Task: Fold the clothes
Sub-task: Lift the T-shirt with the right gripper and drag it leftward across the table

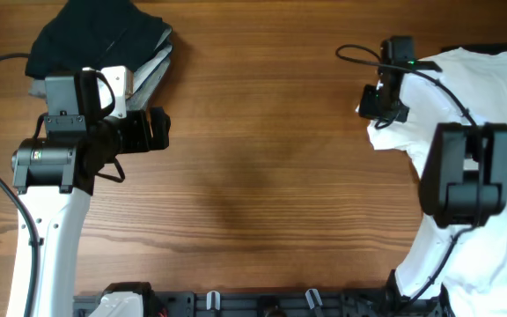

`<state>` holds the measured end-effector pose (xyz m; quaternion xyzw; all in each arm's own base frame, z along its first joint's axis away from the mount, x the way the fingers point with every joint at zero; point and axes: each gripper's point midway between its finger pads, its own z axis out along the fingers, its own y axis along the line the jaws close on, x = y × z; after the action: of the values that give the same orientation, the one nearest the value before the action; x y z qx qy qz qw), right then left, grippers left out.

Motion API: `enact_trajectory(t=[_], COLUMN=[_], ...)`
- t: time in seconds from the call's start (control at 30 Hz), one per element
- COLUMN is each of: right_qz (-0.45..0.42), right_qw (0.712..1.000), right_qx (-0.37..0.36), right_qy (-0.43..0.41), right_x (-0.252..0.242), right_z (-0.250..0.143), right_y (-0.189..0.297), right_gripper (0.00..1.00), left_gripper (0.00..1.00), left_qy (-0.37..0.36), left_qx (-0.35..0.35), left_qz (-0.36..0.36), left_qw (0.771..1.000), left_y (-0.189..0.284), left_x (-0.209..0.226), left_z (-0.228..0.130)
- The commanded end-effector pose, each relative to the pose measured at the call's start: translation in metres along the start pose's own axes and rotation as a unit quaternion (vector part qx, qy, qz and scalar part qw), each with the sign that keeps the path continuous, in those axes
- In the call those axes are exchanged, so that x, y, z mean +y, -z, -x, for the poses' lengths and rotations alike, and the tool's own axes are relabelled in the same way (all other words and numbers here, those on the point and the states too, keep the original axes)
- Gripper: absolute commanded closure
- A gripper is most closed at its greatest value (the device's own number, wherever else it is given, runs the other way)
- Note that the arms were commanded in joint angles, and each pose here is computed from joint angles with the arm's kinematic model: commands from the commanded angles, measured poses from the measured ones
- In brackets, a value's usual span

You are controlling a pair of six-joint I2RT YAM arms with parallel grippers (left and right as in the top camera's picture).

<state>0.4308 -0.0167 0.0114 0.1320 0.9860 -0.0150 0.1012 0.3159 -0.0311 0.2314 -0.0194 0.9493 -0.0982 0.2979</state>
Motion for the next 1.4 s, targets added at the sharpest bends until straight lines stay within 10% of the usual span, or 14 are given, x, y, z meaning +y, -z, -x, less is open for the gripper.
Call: enact_trajectory(t=[0.0, 0.37, 0.6, 0.8, 0.97, 1.17, 1.37], right_qz=[0.025, 0.022, 0.21, 0.348, 0.326, 0.252, 0.21], right_qw=[0.995, 0.981, 0.946, 0.838, 0.774, 0.87, 0.946], right_qx=[-0.087, -0.182, -0.229, -0.135, -0.068, -0.181, -0.222], right_qy=[-0.043, -0.058, 0.096, 0.399, 0.538, 0.383, 0.111], right_x=[-0.021, -0.068, 0.061, 0.302, 0.366, 0.305, 0.159], right_z=[0.03, 0.053, 0.035, -0.159, -0.298, -0.186, -0.071], right_y=[0.076, 0.148, 0.302, 0.331, 0.297, 0.331, 0.36], right_gripper=[0.96, 0.96, 0.96, 0.85, 0.39, 0.35, 0.34], left_gripper=[0.0, 0.0, 0.0, 0.0, 0.0, 0.0, 0.03], left_qy=[-0.001, -0.001, -0.021, -0.01, 0.003, -0.023, -0.082], left_qx=[-0.01, -0.012, -0.125, -0.254, -0.301, -0.259, -0.006], left_qz=[-0.01, -0.01, -0.017, 0.11, 0.152, 0.061, -0.088], left_qw=[1.0, 1.0, 0.992, 0.961, 0.942, 0.964, 0.993], left_y=[0.005, 0.005, 0.081, 0.169, 0.205, 0.171, 0.031], left_x=[-0.006, -0.006, -0.022, 0.012, 0.024, -0.006, -0.056], left_z=[0.006, 0.007, 0.052, 0.065, 0.057, 0.065, 0.035])
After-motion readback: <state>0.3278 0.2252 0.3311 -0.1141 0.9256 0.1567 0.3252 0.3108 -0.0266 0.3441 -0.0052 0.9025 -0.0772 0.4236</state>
